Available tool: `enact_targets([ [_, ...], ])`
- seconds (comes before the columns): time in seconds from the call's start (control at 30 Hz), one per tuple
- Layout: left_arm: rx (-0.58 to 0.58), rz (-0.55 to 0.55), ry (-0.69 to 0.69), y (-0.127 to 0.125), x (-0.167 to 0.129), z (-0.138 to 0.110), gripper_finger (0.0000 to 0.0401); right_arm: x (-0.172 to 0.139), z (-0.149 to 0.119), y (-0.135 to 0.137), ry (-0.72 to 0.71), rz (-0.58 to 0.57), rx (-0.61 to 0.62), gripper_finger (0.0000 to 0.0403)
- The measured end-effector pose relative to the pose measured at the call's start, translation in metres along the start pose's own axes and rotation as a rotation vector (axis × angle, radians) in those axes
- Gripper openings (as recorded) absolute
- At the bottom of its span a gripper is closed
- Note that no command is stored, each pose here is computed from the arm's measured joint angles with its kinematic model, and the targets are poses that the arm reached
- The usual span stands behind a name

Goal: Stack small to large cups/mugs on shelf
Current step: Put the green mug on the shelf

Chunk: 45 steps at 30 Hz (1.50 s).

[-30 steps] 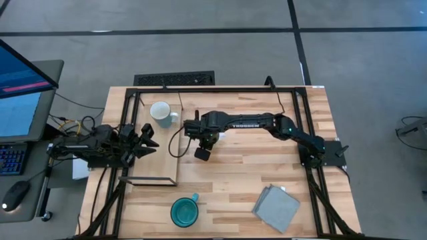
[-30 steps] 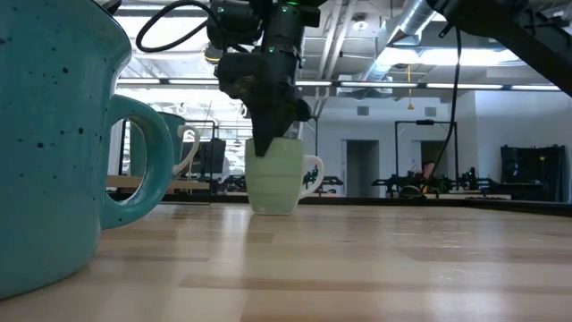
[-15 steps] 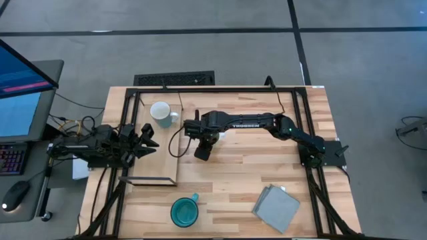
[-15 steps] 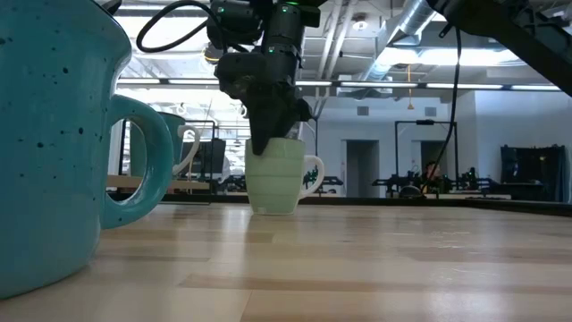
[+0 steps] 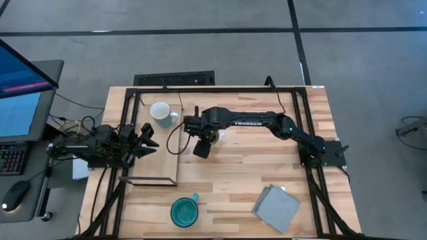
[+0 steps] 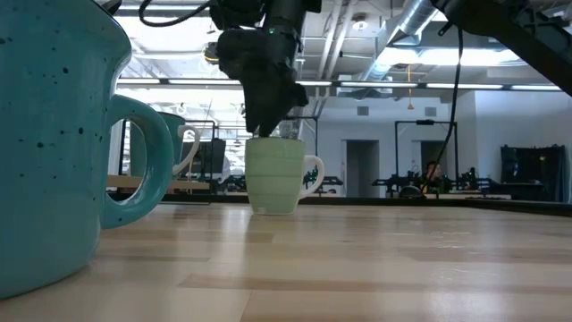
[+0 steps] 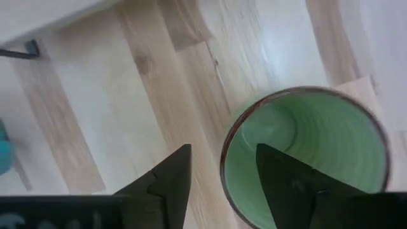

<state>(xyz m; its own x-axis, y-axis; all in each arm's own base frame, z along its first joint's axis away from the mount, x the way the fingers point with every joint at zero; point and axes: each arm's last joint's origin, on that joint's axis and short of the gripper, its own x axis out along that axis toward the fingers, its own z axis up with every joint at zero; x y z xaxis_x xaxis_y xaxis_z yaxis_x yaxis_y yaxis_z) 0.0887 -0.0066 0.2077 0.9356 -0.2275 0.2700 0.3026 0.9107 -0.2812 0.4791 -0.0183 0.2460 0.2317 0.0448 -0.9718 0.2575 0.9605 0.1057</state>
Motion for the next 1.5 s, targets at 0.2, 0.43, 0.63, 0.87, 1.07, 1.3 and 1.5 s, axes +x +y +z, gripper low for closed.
enact_targets([
  [0.2, -0.002, 0.004, 0.009, 0.000, 0.000, -0.001, 0.0098, -0.008, -0.005, -0.006, 0.036, -0.064, -0.003, 0.0199],
  [0.43, -0.009, 0.025, 0.033, 0.002, 0.000, -0.003, 0.0098, -0.039, -0.013, -0.015, 0.025, -0.101, -0.080, 0.0194],
  [0.63, -0.012, 0.050, 0.043, 0.003, 0.000, -0.005, 0.0098, -0.076, -0.021, -0.021, -0.029, -0.095, -0.229, 0.0194],
  [0.87, -0.022, 0.055, 0.056, 0.003, 0.000, -0.006, 0.0098, -0.091, -0.028, -0.028, -0.006, -0.098, -0.443, 0.0192],
  [1.07, -0.050, 0.064, 0.081, 0.004, 0.000, -0.009, 0.0098, -0.077, -0.030, -0.035, 0.092, -0.089, -0.468, 0.0190],
  [1.3, -0.072, 0.073, 0.110, 0.005, -0.001, -0.012, 0.0098, -0.063, -0.027, -0.053, 0.145, -0.087, -0.443, 0.0189],
  [1.5, -0.079, 0.082, 0.133, 0.006, -0.001, -0.014, 0.0098, -0.058, -0.025, -0.059, 0.149, -0.011, -0.425, 0.0184],
])
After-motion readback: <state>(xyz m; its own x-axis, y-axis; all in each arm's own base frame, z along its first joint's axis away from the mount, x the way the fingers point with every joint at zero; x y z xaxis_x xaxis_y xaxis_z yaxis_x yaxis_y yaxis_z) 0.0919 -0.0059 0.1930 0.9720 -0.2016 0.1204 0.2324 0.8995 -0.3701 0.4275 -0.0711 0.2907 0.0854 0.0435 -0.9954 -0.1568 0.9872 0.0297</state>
